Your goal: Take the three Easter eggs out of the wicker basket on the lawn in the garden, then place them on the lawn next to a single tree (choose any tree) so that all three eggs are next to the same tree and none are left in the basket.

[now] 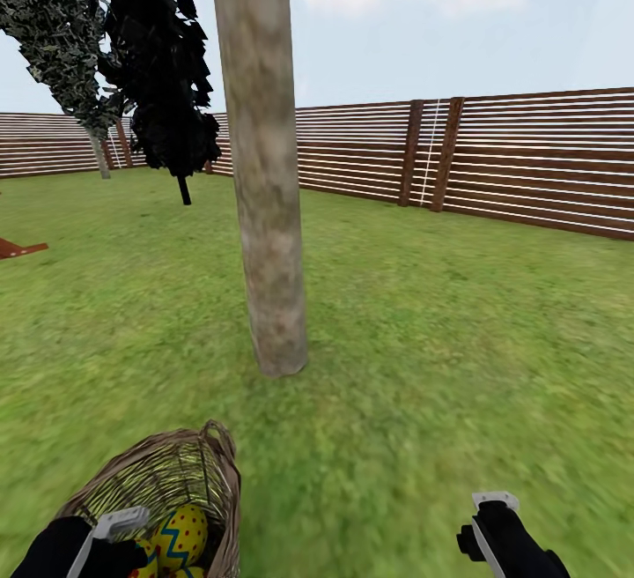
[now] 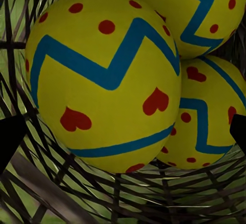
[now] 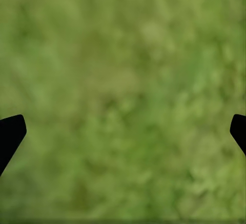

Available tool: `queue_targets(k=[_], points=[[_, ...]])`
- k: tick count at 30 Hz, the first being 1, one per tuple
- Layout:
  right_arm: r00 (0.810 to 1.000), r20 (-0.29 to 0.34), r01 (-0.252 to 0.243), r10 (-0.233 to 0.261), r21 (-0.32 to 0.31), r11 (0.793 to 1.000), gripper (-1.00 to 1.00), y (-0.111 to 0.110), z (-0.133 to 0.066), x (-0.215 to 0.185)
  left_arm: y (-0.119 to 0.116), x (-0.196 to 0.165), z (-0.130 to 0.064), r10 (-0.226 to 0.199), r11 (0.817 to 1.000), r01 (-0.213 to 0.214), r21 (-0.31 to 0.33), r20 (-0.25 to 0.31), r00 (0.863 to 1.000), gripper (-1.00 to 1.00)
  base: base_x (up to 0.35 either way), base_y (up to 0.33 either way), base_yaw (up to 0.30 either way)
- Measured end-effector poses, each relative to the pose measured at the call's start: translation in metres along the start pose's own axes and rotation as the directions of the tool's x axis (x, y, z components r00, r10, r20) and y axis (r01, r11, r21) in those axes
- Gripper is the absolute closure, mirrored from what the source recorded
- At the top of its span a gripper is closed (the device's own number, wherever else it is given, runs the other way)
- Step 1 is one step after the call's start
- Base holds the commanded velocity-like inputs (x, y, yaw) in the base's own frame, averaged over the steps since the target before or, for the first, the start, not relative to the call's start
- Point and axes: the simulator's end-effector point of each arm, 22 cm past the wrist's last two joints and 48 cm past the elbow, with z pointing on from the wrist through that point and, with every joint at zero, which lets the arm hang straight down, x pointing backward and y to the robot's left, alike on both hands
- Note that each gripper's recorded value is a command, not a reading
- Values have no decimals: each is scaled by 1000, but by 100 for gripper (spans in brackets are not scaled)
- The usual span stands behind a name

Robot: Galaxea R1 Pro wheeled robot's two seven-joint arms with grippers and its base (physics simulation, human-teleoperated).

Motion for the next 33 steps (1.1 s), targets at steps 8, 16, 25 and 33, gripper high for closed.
queue_targets(k=[8,16,25,33], points=[[1000,0,0,0,0,1000,-100,0,0,0,-2,0,0,1,1000,-1,3,0,1000,-100,0,0,0],[1000,0,0,0,0,1000,-100,0,0,0,-3,-1,0,0,1000,0,5,3,1000,-100,0,0,0],[1000,0,0,0,0,1000,-100,0,0,0,-9,-3,0,-22,999,21,31,10,1000,-100,0,0,0],[1000,0,0,0,0,1000,-100,0,0,0,-19,-7,-1,-94,991,92,95,26,995,-100,0,0,0]])
